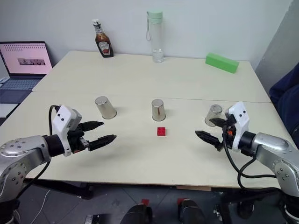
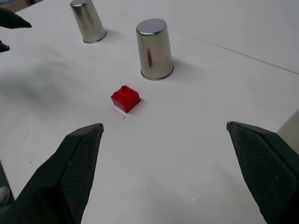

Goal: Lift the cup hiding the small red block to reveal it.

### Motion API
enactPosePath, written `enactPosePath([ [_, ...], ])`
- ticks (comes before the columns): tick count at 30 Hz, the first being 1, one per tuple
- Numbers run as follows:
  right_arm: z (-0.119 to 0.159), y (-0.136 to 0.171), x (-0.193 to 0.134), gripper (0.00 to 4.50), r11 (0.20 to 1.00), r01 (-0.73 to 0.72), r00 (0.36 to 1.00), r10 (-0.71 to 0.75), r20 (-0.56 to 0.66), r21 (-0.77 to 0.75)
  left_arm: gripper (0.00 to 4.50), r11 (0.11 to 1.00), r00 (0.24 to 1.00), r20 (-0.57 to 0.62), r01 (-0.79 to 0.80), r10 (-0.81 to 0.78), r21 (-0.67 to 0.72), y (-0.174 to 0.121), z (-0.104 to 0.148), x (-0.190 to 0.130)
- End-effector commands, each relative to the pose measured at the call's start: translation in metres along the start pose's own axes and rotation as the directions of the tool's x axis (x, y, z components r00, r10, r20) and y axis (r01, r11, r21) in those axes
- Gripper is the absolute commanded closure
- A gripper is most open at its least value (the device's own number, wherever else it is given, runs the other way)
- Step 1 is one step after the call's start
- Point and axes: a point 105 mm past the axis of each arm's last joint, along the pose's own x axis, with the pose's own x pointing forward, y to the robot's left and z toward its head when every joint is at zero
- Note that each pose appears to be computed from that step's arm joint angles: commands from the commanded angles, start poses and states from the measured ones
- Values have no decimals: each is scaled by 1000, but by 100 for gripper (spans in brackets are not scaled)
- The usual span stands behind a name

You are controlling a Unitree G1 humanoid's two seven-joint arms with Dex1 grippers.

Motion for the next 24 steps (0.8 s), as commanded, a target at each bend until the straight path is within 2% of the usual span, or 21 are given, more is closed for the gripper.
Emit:
enactPosePath([
  [1,12,-4,-7,0,999,11,999,-9,35,-39,7,997,1000,16,-22,21,70,2,9,-7],
  [24,15,-3,-4,0,999,14,998,-12,65,-38,7,998,1000,11,-7,6,68,3,11,-7],
])
